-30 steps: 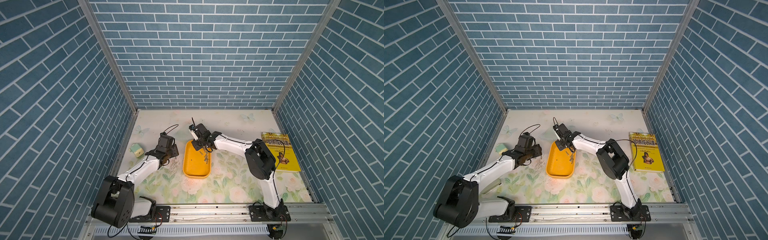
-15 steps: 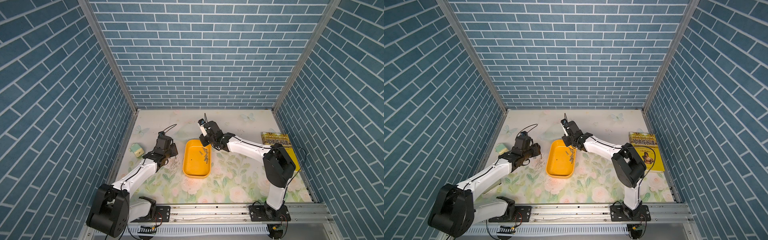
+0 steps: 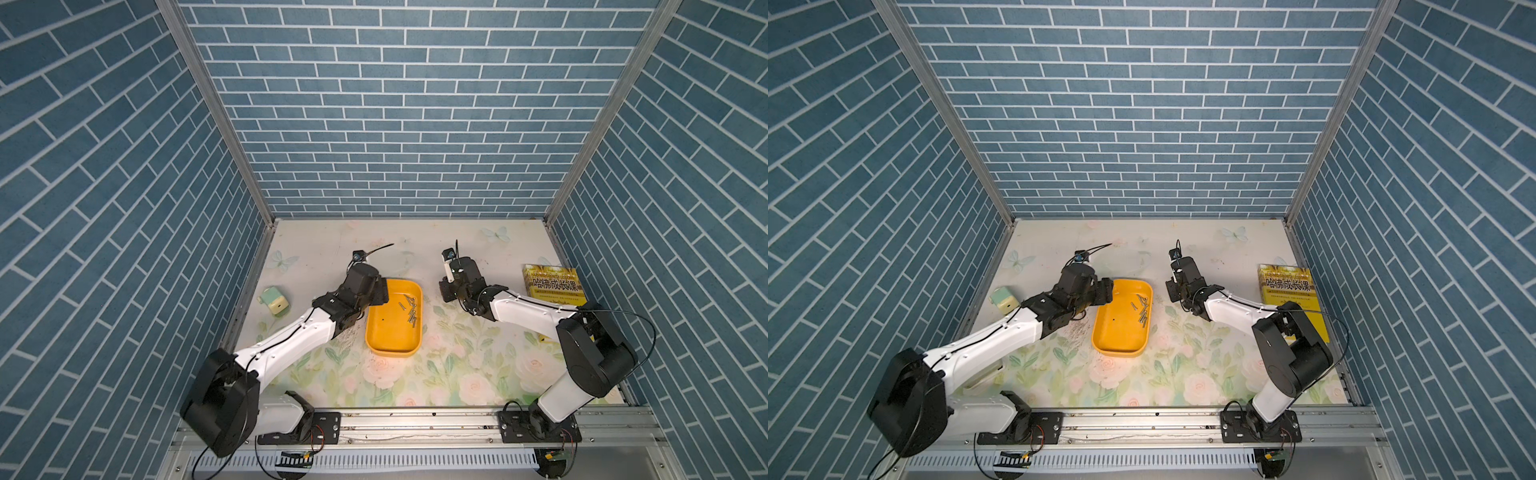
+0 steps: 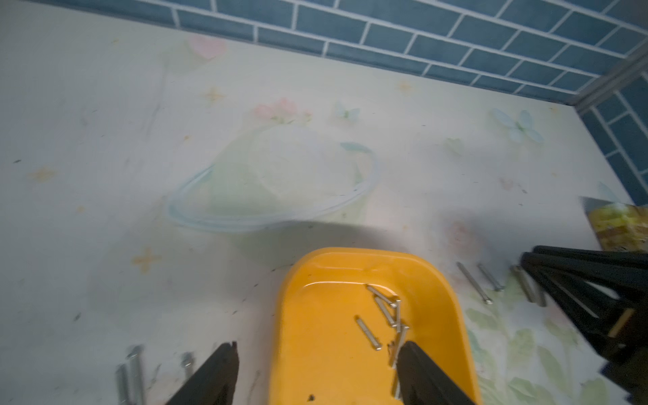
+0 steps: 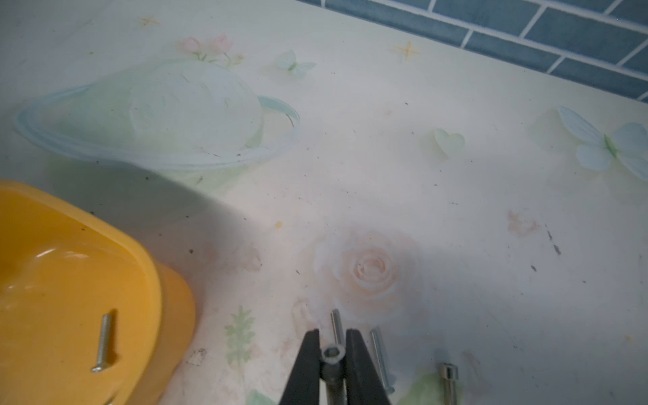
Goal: Take out the screws from the storage box
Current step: Place the screw at the center of the board, then pick up the screw from the storage box.
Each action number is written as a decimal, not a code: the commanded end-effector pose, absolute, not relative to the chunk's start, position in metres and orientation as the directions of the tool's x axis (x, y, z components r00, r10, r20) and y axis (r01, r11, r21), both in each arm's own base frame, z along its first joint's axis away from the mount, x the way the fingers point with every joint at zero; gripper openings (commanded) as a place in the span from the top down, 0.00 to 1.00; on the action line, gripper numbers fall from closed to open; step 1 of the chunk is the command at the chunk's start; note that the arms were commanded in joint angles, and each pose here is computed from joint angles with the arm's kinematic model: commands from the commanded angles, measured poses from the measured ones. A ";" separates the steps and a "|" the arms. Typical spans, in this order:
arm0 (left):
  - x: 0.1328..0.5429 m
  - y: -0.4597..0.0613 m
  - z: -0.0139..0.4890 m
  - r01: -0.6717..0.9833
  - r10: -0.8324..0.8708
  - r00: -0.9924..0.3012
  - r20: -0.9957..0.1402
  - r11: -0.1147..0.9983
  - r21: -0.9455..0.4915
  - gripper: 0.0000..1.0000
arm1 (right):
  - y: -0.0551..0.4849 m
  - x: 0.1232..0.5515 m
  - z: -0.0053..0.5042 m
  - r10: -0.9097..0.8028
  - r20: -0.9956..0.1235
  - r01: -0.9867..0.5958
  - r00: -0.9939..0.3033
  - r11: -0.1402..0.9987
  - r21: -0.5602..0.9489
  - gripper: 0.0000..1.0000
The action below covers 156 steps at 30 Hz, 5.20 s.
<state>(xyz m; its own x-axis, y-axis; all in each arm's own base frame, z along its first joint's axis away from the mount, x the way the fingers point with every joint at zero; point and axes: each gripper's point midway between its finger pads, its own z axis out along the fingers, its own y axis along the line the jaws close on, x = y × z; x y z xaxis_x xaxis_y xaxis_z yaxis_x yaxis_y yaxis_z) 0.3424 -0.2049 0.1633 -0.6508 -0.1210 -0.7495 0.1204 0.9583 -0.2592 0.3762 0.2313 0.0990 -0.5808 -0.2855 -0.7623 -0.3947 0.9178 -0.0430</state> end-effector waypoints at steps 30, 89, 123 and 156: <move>0.330 -0.271 0.056 0.063 -0.043 -0.922 -0.386 0.964 -0.258 0.24 | 0.168 0.393 0.055 -0.161 -0.743 -0.217 -0.649 0.976 -0.023 1.00; 0.294 -0.213 -0.037 0.079 0.083 -0.996 -0.030 0.991 0.109 0.52 | 0.177 0.394 0.021 -0.177 -0.697 -0.276 -0.695 0.961 0.032 0.70; 0.261 -0.200 -0.052 0.178 0.165 -0.982 0.091 0.973 0.150 0.82 | 0.183 0.392 0.023 -0.169 -0.696 -0.302 -0.698 0.951 0.071 0.69; 0.347 -0.143 0.155 -0.007 -0.165 -0.681 -0.713 0.976 -0.219 1.00 | 0.218 0.393 0.131 -0.175 -0.842 -0.425 -0.510 0.902 0.070 0.68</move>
